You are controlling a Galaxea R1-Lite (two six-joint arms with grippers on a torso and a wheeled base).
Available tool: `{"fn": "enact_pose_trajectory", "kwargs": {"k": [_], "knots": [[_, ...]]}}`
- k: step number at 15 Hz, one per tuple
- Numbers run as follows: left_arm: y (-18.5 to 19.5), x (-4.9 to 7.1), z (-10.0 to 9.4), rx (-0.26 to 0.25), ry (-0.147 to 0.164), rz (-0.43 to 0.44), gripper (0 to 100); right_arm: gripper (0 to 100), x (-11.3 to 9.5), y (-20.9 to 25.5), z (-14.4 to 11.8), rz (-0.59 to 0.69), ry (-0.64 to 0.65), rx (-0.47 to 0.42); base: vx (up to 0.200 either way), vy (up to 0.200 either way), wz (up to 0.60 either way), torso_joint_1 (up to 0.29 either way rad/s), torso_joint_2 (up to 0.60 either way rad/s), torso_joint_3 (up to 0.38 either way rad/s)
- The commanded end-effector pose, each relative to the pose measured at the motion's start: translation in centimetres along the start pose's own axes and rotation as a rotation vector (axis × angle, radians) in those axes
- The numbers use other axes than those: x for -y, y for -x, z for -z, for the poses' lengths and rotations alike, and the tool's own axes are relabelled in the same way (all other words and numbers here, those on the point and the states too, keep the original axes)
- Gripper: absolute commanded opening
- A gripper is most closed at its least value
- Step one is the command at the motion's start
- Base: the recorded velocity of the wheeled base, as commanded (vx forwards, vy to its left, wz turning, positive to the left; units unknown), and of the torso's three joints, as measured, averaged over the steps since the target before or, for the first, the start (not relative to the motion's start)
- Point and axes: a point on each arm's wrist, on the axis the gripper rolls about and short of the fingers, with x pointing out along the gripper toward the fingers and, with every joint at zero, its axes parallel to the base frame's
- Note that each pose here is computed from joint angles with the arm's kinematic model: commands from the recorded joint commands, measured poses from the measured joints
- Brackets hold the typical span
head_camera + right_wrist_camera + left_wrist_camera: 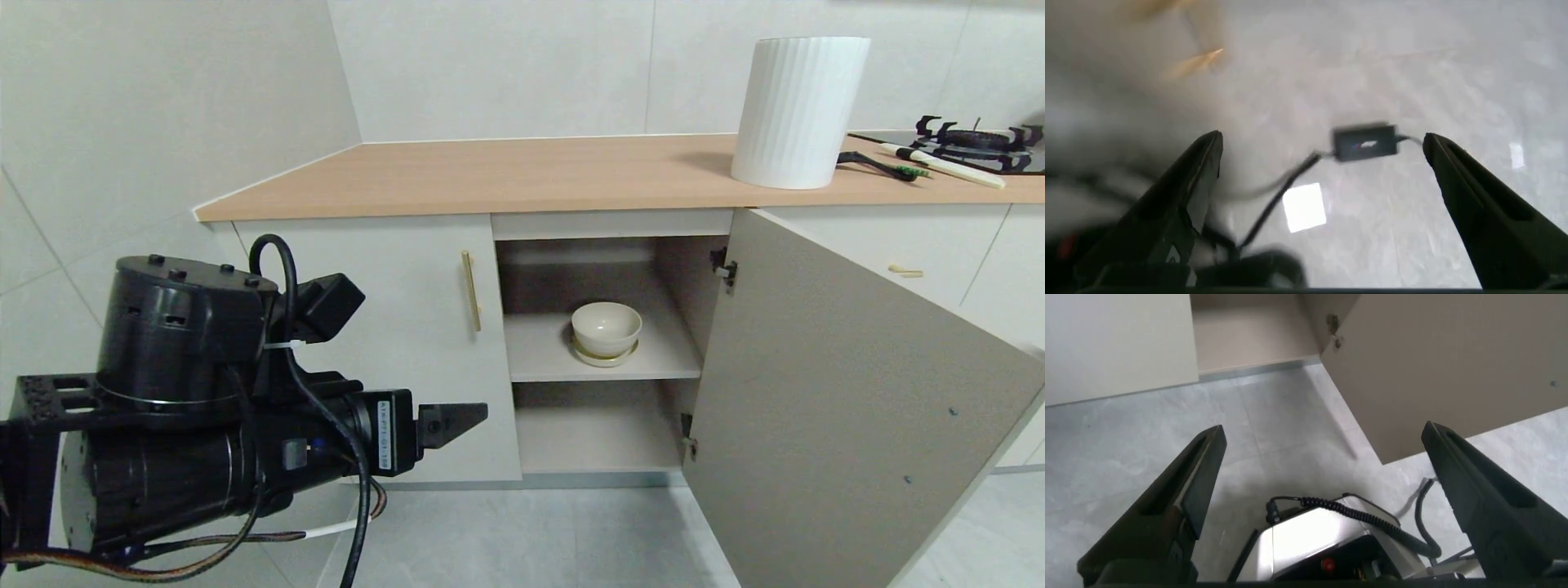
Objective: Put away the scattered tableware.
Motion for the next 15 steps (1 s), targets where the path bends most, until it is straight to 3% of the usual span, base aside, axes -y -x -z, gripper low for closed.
{"fn": "enact_pose_trajectory", "kwargs": {"k": [1, 8, 15], "knots": [[0.0, 0.0, 0.0, -0.001, 0.000, 0.000, 100, 100, 0.6, -1.8, -0.7, 0.039, -0.042, -0.028, 0.000, 0.000, 0.00, 0.000, 0.00, 0.000], [0.0, 0.0, 0.0, 0.000, 0.003, 0.001, 100, 100, -0.2, -7.1, -2.1, 0.033, -0.082, -0.049, 0.000, 0.000, 0.00, 0.000, 0.00, 0.000], [-0.1, 0.0, 0.0, -0.002, 0.005, 0.002, 100, 100, -3.9, -6.6, -2.6, -0.140, -0.110, -0.017, 0.000, 0.000, 0.00, 0.000, 0.00, 0.000]]}}
